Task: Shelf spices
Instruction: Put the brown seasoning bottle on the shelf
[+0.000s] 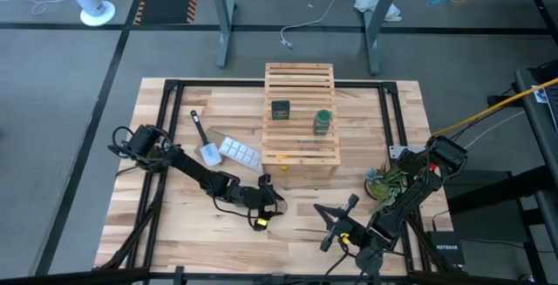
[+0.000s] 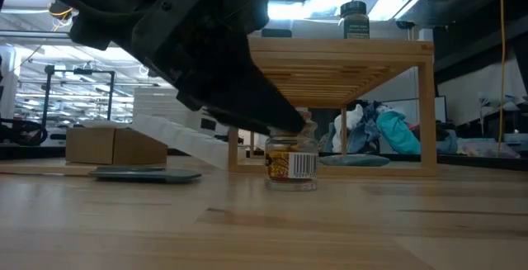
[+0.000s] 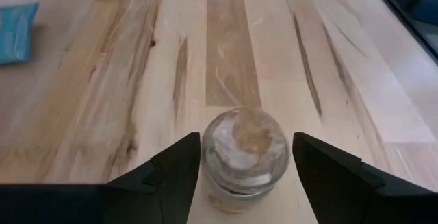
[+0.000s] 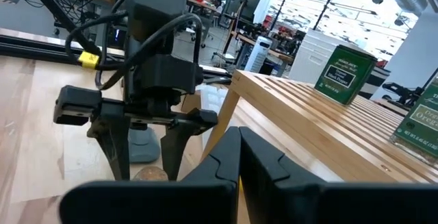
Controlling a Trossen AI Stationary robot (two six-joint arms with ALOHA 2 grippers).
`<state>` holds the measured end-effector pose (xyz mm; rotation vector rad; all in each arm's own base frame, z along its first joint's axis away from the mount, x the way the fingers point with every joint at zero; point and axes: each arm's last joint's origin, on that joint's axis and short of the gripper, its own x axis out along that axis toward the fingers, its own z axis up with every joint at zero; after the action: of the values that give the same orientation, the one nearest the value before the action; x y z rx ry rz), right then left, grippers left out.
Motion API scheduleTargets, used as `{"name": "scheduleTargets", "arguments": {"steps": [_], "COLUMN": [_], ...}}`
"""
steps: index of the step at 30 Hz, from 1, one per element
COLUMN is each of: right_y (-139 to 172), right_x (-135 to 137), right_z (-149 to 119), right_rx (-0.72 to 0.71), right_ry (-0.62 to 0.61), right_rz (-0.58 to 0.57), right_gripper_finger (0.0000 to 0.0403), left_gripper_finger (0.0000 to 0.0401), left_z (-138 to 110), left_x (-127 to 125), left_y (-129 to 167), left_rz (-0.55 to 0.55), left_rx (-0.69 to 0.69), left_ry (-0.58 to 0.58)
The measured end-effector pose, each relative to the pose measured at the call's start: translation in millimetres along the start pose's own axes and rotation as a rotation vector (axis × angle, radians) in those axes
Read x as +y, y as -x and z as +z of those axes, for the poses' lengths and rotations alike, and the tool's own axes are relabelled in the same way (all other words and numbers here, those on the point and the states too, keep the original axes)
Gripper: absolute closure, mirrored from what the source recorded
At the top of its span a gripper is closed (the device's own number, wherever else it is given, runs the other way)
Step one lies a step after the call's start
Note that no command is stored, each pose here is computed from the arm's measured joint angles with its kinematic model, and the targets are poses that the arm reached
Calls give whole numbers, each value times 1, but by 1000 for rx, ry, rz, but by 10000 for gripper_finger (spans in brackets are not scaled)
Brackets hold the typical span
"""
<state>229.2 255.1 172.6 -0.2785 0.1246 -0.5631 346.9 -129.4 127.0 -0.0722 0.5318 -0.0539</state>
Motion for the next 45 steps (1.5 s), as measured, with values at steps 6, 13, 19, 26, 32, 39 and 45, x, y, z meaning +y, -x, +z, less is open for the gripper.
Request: {"name": "scheduleTargets", "arguments": {"steps": [6,13,19,26,32,39,45], "right_y": [0,0,0,0,0,19,44], "right_x": [0,0,0,0,0,1,-8], "right_z": [0,0,0,0,0,5,24], "right_rx": [1,1,1,1,0,-31,-54], "right_ry": [0,-1,-1,-1,-3,25,-42], "right_rz": [4,4,4,3,3,-17,33], "right_gripper_finger": [393,393,393,393,393,393,393], "left_gripper_finger": [192,216,232,236,237,237,237], "left_z": [-1,-1,-1,0,5,26,59], "left_x": [0,0,0,0,-1,-7,-15], "left_y": [0,0,0,0,1,-1,-2], "left_rz": [2,-7,-9,-11,-19,-33,-11], "left_rx": [9,7,7,3,-47,-122,-224], "left_ry": [12,12,12,13,30,9,-47]}}
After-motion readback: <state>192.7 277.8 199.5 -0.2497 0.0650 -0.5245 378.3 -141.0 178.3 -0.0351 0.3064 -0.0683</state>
